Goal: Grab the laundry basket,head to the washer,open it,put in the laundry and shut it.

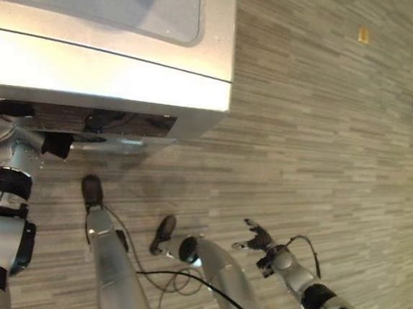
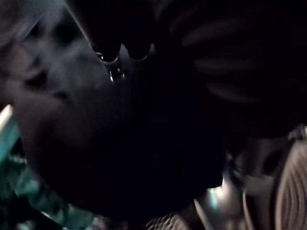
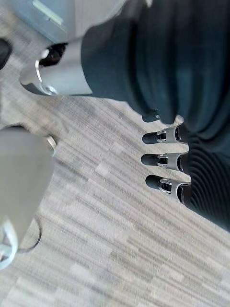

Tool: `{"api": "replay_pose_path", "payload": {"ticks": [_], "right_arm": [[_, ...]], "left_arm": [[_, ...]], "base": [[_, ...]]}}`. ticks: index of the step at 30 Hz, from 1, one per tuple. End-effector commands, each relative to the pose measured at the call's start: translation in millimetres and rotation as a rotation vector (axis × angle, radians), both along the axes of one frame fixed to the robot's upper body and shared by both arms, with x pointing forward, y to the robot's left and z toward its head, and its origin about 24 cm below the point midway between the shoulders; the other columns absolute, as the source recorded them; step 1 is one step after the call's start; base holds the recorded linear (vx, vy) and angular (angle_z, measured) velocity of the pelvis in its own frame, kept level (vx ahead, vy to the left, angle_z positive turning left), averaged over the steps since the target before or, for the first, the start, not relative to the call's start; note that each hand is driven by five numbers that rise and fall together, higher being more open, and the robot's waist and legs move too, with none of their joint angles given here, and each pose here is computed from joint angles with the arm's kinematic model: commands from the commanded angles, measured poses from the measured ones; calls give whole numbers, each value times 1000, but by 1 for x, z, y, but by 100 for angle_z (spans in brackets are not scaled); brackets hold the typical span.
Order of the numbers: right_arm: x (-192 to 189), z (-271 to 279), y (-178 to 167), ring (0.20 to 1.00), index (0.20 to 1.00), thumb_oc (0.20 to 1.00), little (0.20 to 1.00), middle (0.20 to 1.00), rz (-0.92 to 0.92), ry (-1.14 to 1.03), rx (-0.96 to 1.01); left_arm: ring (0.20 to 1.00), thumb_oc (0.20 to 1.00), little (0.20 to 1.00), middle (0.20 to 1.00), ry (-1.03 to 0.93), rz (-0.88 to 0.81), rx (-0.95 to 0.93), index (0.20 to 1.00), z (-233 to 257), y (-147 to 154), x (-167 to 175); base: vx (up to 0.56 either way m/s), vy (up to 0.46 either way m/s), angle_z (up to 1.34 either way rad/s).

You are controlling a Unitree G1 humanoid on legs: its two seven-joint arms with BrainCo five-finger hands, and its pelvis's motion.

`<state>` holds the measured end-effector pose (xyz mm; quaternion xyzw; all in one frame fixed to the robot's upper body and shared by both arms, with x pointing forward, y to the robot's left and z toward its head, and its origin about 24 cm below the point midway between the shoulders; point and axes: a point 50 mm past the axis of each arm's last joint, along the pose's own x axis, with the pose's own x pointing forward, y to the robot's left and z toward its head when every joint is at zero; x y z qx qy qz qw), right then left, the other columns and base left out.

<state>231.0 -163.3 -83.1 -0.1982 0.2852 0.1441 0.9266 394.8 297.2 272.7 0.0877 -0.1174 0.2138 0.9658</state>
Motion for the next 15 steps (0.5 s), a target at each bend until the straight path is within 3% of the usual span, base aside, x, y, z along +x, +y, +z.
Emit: {"api": "replay_pose_path", "payload": {"ticks": [1,2,7,12,15], "right_arm": [[-10,-3,-16,1000,1000,1000,1000,1000,-21,16,-12],[-6,-1,-17,1000,1000,1000,1000,1000,-19,5,-19],[-2,1,-13,1000,1000,1000,1000,1000,32,-6,-27],[-2,1,-13,1000,1000,1000,1000,1000,18,-7,-16],[-6,-3,-9,1000,1000,1000,1000,1000,0,-1,12]], "left_arm": [[1000,1000,1000,1000,-40,-13,252,1000,61,-11,-2],[1000,1000,1000,1000,53,49,444,1000,64,-8,-2],[1000,1000,1000,1000,146,119,816,1000,68,-28,4],[1000,1000,1000,1000,69,128,1013,1000,81,-55,4],[1000,1000,1000,1000,-70,181,1275,1000,88,-69,-13]], "base": [[-30,-7,3],[0,0,0],[-16,-11,9],[-3,-8,5],[-3,-1,1]]}}
